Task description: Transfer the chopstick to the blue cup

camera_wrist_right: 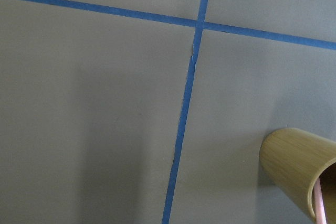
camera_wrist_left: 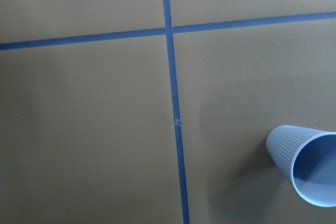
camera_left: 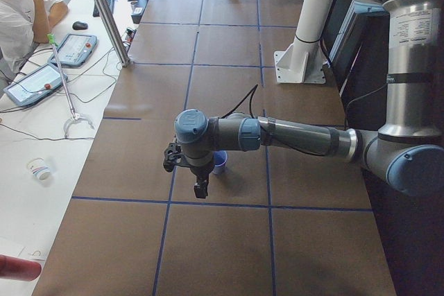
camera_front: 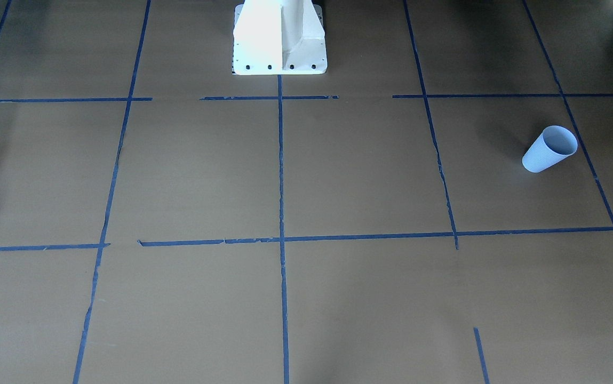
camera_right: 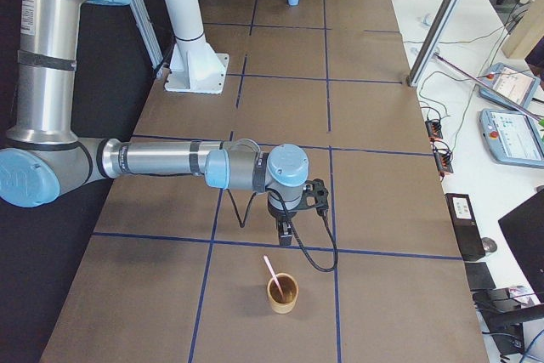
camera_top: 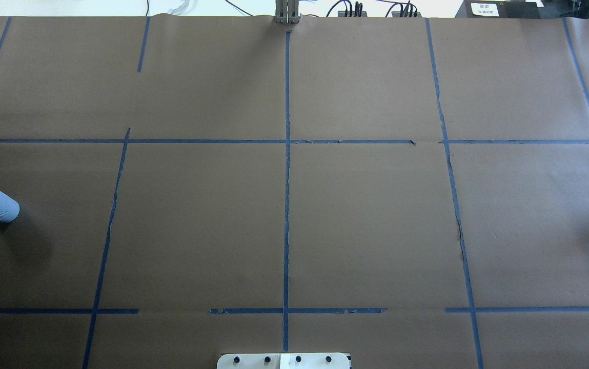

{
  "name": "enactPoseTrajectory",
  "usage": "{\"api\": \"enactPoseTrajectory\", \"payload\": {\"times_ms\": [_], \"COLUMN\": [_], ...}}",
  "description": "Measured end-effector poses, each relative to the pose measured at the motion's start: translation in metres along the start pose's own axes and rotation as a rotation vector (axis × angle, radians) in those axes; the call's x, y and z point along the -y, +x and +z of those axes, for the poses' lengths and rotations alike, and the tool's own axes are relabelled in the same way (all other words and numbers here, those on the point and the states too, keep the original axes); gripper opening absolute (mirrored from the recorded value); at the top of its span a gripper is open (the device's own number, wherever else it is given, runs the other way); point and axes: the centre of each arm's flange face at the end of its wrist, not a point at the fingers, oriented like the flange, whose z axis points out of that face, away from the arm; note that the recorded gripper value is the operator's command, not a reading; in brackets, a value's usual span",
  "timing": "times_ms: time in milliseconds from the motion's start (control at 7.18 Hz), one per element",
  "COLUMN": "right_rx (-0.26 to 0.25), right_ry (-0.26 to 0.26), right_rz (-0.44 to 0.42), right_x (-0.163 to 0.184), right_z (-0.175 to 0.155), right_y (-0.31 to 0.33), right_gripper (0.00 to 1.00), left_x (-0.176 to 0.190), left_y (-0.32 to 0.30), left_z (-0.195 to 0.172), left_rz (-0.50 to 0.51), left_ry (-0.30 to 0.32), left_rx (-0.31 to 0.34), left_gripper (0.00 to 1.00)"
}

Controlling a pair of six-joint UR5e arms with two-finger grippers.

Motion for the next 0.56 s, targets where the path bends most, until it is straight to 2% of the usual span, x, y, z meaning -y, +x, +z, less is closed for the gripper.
{"api": "enactPoseTrajectory", "payload": {"times_ms": [557], "right_rx": [0.001], "right_ry": [0.002], "right_rz": [-0.003], "right_x": [-0.006], "right_z": [-0.002], "right_y": [-0.004], "right_gripper": [1.0], "left_x": [-0.009], "left_y": [0.019], "left_z": [-0.016], "left_rz": [0.024], "left_ry": [0.023], "left_rx": [0.007], "left_gripper": [1.0]}}
